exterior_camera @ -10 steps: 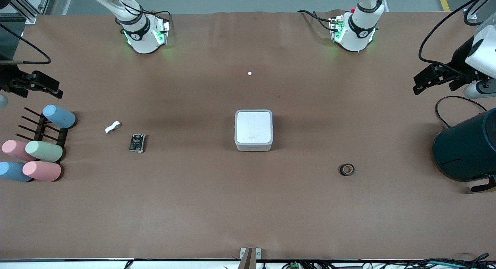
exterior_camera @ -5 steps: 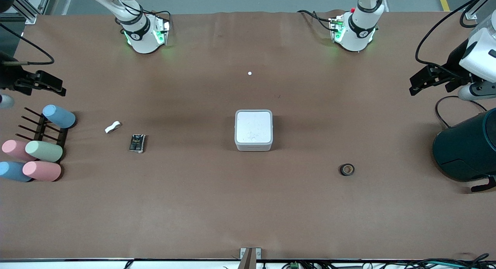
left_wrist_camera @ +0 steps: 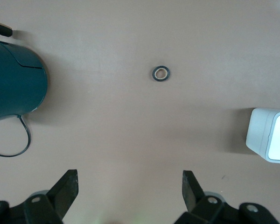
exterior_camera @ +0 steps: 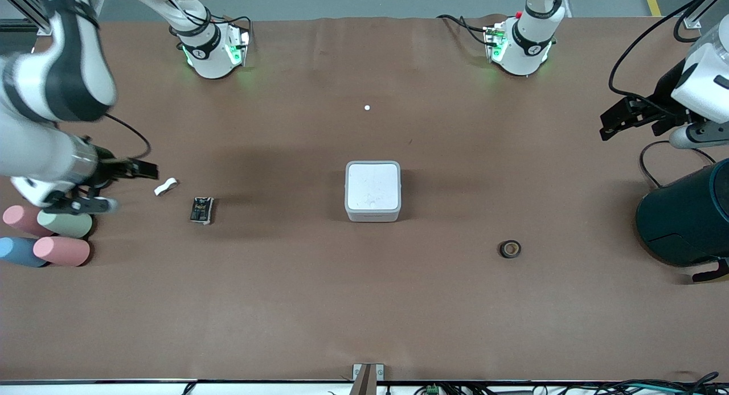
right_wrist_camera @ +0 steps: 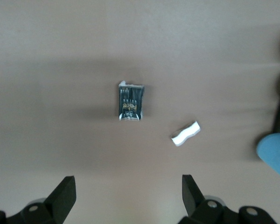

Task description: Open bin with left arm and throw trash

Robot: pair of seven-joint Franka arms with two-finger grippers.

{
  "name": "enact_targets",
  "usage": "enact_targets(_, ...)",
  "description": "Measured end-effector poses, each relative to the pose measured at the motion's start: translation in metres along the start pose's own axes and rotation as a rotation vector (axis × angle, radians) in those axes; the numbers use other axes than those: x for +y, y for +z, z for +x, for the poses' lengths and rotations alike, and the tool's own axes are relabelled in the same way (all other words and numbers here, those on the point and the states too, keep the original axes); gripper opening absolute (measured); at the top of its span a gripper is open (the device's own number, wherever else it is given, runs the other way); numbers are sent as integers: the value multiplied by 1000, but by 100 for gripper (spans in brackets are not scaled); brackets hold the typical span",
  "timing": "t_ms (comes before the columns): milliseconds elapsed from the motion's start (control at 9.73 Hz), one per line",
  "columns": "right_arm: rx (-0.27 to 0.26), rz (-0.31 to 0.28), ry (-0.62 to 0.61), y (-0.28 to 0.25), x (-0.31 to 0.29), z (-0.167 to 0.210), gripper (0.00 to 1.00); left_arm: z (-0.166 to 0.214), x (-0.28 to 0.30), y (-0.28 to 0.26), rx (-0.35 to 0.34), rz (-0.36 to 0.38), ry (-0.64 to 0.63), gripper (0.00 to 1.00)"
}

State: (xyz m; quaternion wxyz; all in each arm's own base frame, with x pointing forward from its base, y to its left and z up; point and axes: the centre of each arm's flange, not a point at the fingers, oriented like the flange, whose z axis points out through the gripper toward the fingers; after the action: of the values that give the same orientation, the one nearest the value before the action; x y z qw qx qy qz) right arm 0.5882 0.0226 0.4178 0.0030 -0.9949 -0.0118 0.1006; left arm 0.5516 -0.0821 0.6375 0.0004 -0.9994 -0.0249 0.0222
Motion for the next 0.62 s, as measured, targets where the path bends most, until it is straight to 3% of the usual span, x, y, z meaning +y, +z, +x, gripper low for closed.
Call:
enact_targets(308,98,1,-20,108,-12,-4,100,5,85,51,-104,-77,145,52)
enact_targets(616,92,2,-47,169,-27,-5,100,13,255,166,-51,-146,298,8)
